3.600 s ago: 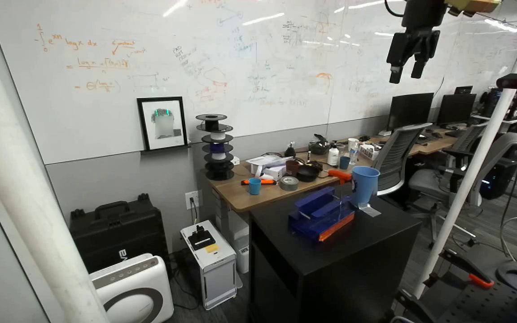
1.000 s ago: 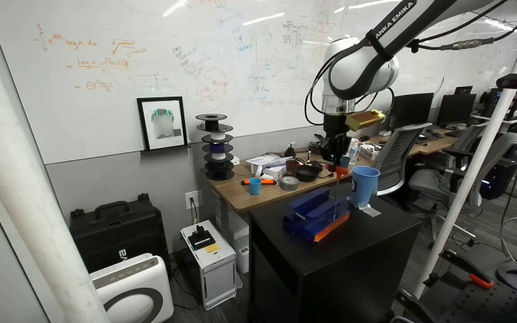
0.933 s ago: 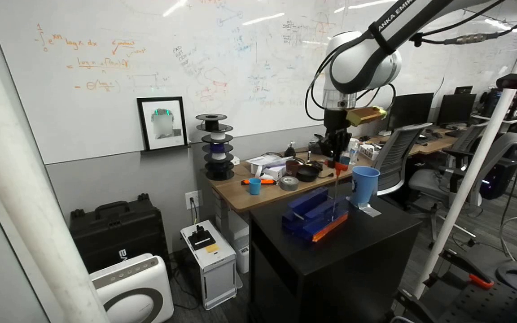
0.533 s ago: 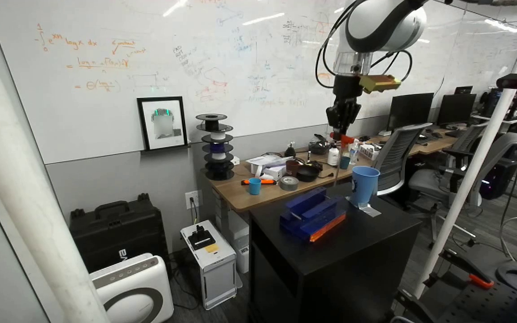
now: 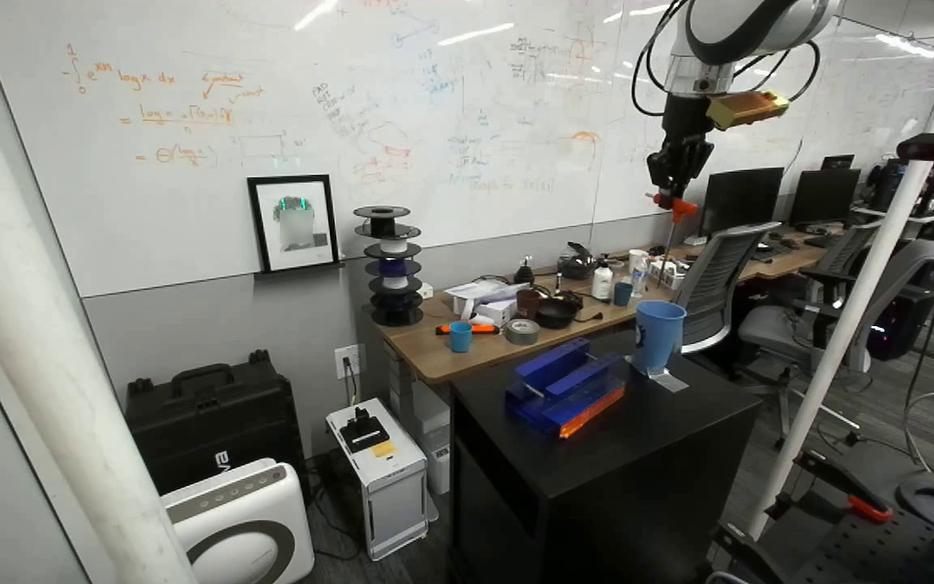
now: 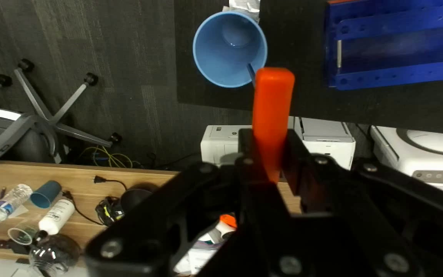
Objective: Pick up the orange object and put it in the light blue cup.
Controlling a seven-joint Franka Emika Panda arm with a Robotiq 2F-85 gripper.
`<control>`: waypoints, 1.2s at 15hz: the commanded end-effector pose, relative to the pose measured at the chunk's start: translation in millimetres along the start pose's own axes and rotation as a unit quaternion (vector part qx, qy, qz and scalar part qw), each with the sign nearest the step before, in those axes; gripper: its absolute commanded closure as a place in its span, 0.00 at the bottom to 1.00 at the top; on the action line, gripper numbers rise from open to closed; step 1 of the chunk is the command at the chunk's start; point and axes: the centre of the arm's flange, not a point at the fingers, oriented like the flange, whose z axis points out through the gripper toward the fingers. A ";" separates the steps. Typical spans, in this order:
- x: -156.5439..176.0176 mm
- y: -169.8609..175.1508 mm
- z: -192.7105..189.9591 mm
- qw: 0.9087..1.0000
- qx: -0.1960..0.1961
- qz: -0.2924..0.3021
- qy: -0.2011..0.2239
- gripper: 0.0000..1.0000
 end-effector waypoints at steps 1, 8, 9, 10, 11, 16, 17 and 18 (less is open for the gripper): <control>18.4 14.7 20.5 1.000 -0.005 0.017 0.005 0.85; 26.9 -3.7 104.9 0.999 0.013 0.009 -0.040 0.85; 25.3 -5.2 113.2 0.998 0.014 0.008 -0.053 0.64; 24.2 -5.0 116.8 0.998 0.015 0.008 -0.059 0.53; 24.1 -3.7 112.5 0.998 0.016 0.009 -0.059 0.48; 17.0 -1.5 41.1 0.998 0.046 0.005 -0.031 0.08; 12.3 -3.3 24.9 0.998 0.054 -0.001 -0.029 0.01; 3.9 -7.3 8.5 0.997 0.065 -0.011 -0.029 0.00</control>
